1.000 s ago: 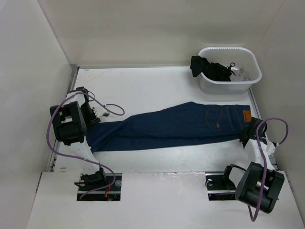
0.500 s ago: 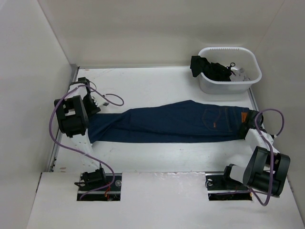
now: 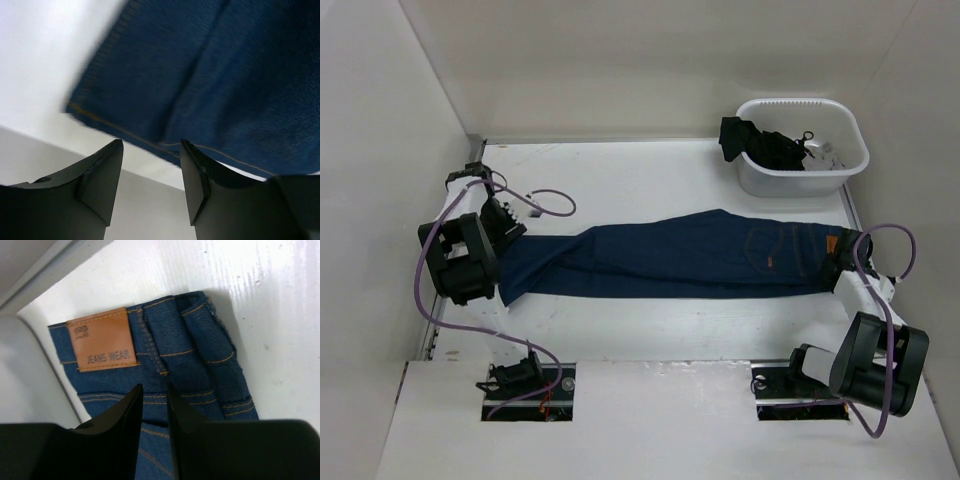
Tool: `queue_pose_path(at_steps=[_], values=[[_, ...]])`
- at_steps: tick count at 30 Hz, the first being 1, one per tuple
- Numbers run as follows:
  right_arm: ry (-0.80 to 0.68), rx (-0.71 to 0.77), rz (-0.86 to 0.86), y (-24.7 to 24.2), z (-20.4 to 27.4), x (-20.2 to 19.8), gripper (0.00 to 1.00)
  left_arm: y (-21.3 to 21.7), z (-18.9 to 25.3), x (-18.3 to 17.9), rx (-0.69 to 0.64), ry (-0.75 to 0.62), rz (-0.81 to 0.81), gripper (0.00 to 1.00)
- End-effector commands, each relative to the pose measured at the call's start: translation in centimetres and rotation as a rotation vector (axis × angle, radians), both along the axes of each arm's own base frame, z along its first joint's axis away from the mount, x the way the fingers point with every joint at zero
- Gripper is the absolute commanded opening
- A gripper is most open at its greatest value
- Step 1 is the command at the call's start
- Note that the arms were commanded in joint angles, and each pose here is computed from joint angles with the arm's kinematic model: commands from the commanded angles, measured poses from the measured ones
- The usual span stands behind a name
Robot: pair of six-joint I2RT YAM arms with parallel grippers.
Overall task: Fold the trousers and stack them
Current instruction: Fold the trousers
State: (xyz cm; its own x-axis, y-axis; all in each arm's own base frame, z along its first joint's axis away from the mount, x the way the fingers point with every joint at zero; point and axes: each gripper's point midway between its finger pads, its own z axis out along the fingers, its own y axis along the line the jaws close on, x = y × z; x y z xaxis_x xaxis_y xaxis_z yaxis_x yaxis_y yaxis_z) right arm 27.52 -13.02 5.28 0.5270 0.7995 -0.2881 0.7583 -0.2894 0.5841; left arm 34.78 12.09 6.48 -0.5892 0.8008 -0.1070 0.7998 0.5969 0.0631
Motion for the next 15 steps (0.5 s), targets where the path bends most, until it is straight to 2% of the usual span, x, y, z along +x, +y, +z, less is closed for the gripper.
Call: queue_pose_path(at_steps=[1,6,12,14,15], values=[[-0.051,-0.036,0.009,-0.4,1.4,0.6,0.30,0.3,-2.0,-3.9,-0.019,0.161,0.091,0.47],[-0.061,-0.038,0.003,-0.4,1.5,0.3,0.30,2.6,-4.1,-4.9,0.096,0.250,0.271,0.44],[-0.061,-0.030,-0.006,-0.2,1.0,-0.3,0.30,2.8,-5.6,-4.1,0.104,0.239,0.344,0.43],[-0.062,-0.036,-0.014,-0.5,1.1,-0.5,0.30,2.5,-5.7,-4.2,0.091,0.245,0.342,0.37],[-0.061,-0.038,-0.015,-0.7,1.2,-0.6,0.30,2.4,-5.6,-4.3,0.088,0.247,0.342,0.27]])
